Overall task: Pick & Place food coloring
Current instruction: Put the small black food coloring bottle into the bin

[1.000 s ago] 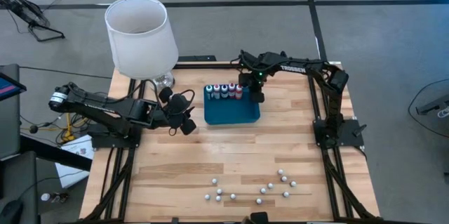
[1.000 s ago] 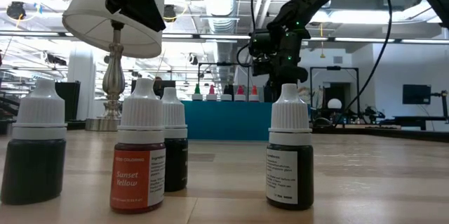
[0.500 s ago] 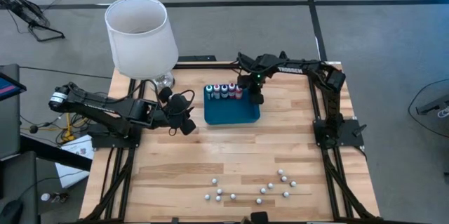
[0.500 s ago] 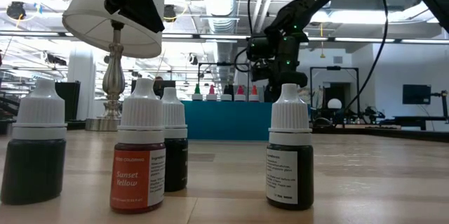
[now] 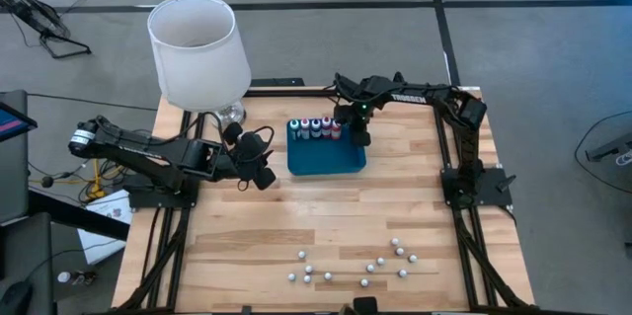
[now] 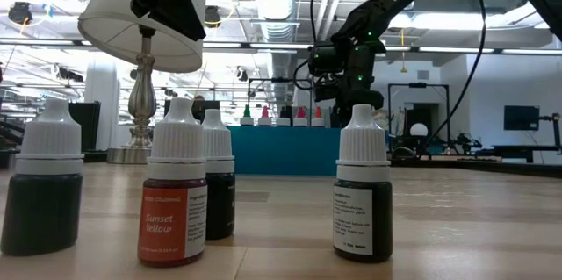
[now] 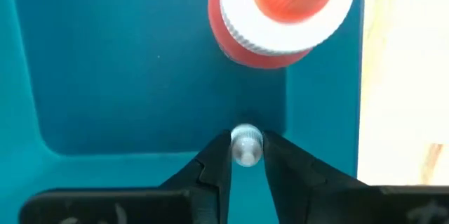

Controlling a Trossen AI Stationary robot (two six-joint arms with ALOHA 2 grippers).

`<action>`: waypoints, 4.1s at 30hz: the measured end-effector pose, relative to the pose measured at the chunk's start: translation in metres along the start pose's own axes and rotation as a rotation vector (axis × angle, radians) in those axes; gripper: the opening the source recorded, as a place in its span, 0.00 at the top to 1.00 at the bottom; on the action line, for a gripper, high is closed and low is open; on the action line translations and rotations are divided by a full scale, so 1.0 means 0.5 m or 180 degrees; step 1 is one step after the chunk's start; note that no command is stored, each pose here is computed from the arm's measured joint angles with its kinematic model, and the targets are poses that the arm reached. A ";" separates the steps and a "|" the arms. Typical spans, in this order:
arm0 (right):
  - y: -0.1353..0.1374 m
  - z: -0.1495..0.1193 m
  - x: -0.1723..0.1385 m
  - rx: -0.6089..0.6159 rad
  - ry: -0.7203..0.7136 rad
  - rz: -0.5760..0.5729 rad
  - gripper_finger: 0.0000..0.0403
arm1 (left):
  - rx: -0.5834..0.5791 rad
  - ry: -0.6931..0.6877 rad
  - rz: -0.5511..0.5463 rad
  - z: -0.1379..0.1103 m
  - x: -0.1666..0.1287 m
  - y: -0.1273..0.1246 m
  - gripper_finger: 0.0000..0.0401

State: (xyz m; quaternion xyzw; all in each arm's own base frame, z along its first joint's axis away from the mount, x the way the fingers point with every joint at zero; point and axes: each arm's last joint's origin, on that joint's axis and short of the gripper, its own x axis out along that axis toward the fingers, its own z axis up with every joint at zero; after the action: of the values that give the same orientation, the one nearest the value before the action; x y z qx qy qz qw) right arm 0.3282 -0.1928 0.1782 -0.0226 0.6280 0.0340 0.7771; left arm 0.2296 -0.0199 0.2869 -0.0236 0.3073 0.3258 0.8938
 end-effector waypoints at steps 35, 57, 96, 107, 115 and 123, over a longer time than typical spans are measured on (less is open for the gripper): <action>0.171 -0.035 -0.285 -0.0038 -0.0203 0.0178 0.70 | 0.0231 -0.0105 0.0238 0.002 0.000 0.005 0.72; 0.548 -0.138 -0.246 0.0088 -0.0455 0.0249 0.71 | 0.0452 -0.0456 -0.0233 0.076 0.063 0.067 0.72; 0.836 -0.256 -0.055 0.0786 0.0190 0.0207 0.71 | 0.0311 -0.0526 -0.0609 0.095 0.089 0.111 0.72; 0.835 -0.261 -0.034 0.0767 0.0305 0.0099 0.71 | 0.0295 -0.0522 -0.0610 0.095 0.089 0.111 0.72; 0.837 -0.261 -0.033 0.0767 0.0300 0.0137 0.71 | 0.0295 -0.0520 -0.0609 0.095 0.089 0.111 0.72; 0.838 -0.260 -0.033 0.0769 0.0291 0.0154 0.73 | 0.0281 -0.0516 -0.0610 0.094 0.089 0.112 0.72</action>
State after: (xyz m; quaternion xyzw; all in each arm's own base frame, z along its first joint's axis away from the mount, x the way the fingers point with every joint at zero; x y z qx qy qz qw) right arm 0.1640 0.2141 0.1704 0.0848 0.6626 -0.0243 0.7437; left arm 0.2482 0.0607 0.3088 0.0130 0.2444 0.2260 0.9429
